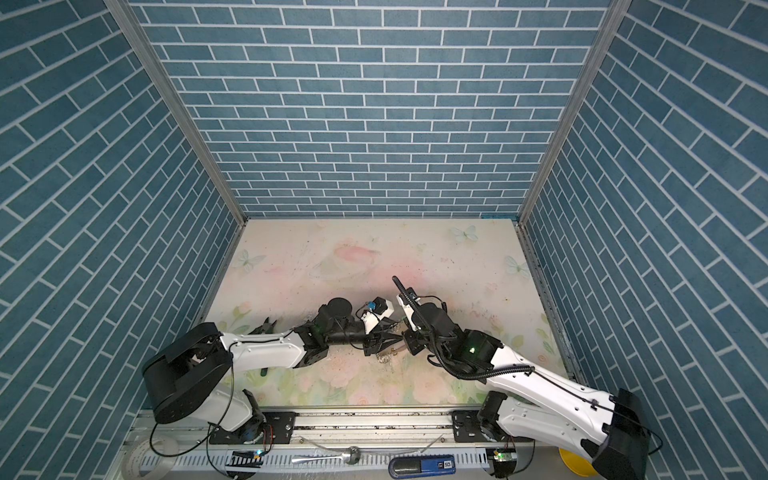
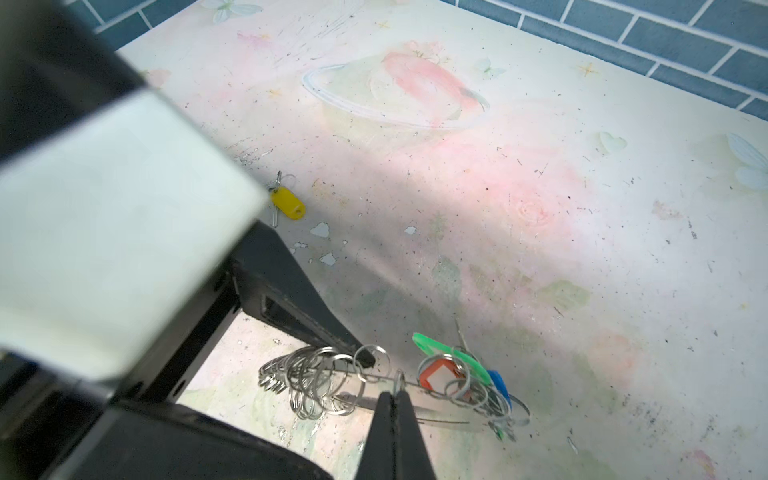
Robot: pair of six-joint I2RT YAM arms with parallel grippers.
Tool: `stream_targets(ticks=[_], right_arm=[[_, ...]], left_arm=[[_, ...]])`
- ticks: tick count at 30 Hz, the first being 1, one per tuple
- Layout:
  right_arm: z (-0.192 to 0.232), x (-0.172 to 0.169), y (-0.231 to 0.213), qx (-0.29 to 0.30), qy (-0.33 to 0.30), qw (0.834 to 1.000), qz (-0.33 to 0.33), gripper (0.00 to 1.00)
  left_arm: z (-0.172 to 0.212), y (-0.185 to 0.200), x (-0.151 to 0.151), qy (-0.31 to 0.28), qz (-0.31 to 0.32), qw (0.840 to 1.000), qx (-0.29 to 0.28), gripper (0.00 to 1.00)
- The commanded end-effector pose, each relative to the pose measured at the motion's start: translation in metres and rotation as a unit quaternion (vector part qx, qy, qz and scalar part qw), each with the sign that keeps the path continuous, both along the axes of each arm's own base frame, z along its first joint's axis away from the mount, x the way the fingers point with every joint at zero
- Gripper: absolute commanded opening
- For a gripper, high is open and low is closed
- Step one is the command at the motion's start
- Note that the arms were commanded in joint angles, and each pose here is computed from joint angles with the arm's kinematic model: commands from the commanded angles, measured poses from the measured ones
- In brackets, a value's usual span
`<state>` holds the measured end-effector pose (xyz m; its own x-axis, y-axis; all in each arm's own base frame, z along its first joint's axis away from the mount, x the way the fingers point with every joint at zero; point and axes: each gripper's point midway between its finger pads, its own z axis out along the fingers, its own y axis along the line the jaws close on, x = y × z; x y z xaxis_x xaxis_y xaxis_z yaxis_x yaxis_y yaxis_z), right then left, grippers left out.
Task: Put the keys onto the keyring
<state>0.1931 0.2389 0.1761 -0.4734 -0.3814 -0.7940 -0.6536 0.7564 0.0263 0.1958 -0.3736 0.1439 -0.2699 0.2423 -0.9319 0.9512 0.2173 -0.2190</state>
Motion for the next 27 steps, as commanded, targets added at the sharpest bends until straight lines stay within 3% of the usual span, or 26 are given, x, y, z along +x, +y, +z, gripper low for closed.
stream_targets(ticks=[1, 9, 22, 27], right_arm=[[0.003, 0.001, 0.001, 0.016, -0.010, 1.000, -0.001, 0.00], [0.002, -0.001, 0.011, 0.027, -0.004, 0.999, 0.018, 0.00], [-0.009, 0.002, 0.003, 0.017, 0.002, 1.000, -0.005, 0.00], [-0.012, 0.001, 0.002, 0.014, 0.008, 1.000, -0.008, 0.00]], left_arm=[[0.006, -0.002, -0.001, 0.004, -0.005, 1.000, -0.003, 0.44], [-0.002, -0.009, 0.005, 0.013, -0.001, 1.000, 0.013, 0.37], [-0.005, -0.010, 0.008, 0.006, 0.010, 1.000, 0.026, 0.10], [-0.003, -0.008, 0.007, -0.009, 0.019, 0.999, 0.036, 0.05]])
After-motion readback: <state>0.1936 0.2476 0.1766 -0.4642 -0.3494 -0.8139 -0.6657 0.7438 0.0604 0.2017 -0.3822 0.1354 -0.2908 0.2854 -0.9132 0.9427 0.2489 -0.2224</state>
